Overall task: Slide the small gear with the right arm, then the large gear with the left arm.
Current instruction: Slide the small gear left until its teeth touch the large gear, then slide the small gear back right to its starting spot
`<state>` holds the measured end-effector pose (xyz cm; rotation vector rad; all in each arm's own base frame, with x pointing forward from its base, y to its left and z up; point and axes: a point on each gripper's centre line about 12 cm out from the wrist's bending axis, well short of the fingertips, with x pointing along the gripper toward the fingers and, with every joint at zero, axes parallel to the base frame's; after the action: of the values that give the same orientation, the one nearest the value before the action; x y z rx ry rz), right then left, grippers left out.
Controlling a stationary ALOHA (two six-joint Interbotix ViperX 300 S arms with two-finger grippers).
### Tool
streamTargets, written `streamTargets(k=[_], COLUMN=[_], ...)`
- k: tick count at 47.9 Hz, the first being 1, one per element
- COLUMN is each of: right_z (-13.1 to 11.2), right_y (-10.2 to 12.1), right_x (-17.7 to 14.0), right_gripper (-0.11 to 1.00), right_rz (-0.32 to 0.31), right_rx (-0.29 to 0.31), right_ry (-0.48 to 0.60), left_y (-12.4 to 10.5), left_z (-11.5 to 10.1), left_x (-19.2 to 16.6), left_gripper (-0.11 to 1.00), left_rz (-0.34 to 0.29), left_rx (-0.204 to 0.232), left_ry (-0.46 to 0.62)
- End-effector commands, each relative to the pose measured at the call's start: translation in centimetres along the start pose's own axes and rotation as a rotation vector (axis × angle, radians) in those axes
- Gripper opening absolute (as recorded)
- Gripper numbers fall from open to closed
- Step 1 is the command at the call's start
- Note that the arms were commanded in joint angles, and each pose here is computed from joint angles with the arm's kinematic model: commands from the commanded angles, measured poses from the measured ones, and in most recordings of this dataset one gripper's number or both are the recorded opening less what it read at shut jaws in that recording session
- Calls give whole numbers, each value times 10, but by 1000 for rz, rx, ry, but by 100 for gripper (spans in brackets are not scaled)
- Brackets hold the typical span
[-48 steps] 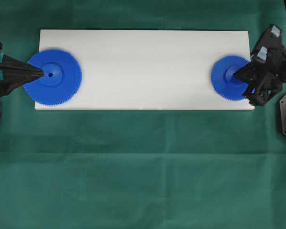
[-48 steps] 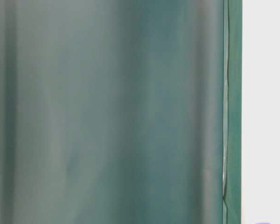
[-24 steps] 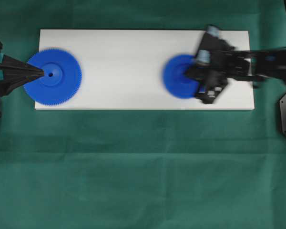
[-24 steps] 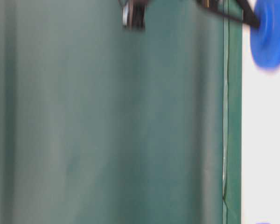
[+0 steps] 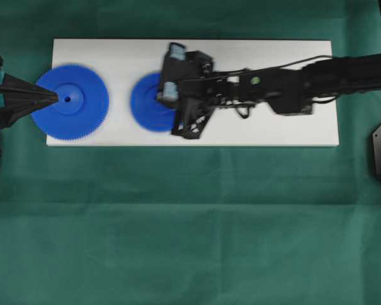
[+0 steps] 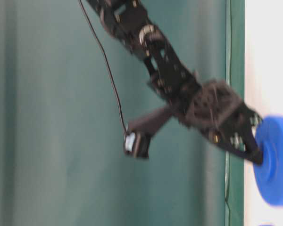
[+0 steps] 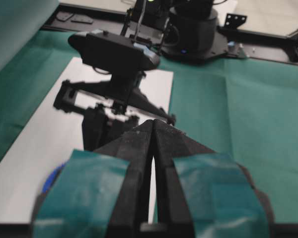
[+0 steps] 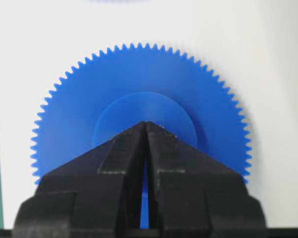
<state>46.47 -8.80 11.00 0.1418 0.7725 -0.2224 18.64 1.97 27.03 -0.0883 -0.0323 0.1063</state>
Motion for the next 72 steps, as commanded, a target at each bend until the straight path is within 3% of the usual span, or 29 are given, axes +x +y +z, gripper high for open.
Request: streamTargets(k=[1,15,61,72], right_z=[15,41,34,11], right_y=[14,21,18,6], right_x=[4,18,14,-4], right_gripper=[50,50,50,50], right_rz=[18,25,0,-29], right_rx=[-34,-71,-66,-48], right_ry=[-30,-86,-20,56], left_y=[0,0,1,1], left_z=[4,3,0,2], left_x=[1,0,-1,-5], left_gripper=[0,0,0,0], left_rz=[2,3,3,1], left_rx=[-1,-3,-12,-28], left_ry=[-13,-11,-6,-23])
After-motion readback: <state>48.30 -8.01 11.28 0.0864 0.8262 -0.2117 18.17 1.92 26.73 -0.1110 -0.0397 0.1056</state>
